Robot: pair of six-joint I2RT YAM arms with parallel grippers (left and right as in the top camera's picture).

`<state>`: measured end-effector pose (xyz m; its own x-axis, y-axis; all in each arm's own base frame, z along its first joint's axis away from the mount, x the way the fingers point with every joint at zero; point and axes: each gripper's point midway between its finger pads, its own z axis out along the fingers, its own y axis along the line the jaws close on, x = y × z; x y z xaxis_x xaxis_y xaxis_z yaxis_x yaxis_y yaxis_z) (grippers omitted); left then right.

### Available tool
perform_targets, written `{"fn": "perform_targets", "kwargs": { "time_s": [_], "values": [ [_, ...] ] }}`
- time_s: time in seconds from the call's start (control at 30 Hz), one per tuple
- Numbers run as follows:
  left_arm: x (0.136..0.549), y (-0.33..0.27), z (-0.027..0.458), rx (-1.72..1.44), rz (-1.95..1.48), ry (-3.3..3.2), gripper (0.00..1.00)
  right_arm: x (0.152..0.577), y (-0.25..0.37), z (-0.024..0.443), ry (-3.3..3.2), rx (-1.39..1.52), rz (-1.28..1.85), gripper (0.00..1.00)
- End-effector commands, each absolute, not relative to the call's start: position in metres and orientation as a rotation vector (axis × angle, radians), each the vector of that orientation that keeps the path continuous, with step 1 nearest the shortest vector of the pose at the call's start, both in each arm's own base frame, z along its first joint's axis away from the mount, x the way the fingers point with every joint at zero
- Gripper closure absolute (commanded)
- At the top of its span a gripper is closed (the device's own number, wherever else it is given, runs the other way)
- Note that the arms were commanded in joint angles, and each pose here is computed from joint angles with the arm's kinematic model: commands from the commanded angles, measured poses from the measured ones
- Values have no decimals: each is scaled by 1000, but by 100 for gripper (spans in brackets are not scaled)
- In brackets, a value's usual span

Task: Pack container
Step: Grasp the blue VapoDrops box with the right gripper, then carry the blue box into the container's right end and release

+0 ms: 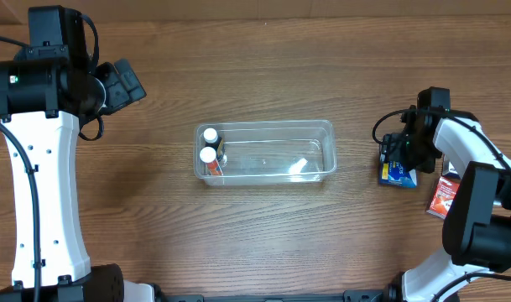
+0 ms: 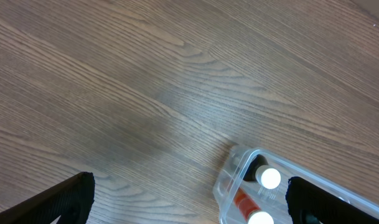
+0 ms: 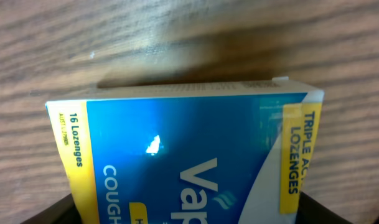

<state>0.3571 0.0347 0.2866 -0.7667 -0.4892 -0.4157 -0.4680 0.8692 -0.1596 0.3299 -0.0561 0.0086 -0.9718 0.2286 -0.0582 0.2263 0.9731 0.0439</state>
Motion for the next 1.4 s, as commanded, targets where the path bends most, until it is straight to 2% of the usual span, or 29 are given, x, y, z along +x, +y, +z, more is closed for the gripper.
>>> {"fn": "perform_targets", "kwargs": {
  "time_s": [0.0, 0.3, 0.43, 0.57, 0.7, 0.87, 1.07, 1.37],
  "values": [
    [357, 34, 297, -671, -72, 2565, 0, 355, -56, 39, 2998, 373, 89, 27],
    [357, 34, 297, -671, -72, 2565, 0, 373, -20, 146, 2837, 219, 117, 26],
    [357, 34, 297, -671, -72, 2565, 0, 367, 27, 203, 2679, 128, 171, 26],
    [357, 34, 297, -672, -73, 2564, 0, 360, 77, 233, 2585, 40, 249, 27],
    [357, 34, 297, -672, -72, 2565, 0, 354, 109, 230, 2590, 29, 251, 27],
    [356, 34, 297, -672, -72, 2566, 0, 350, 136, 202, 2662, 23, 257, 27],
    [356, 34, 297, -672, -72, 2566, 0, 349, 147, 159, 2772, 20, 231, 27],
    [357, 34, 297, -672, -72, 2565, 0, 349, 155, 130, 2857, 4, 230, 27]
  ]
}}
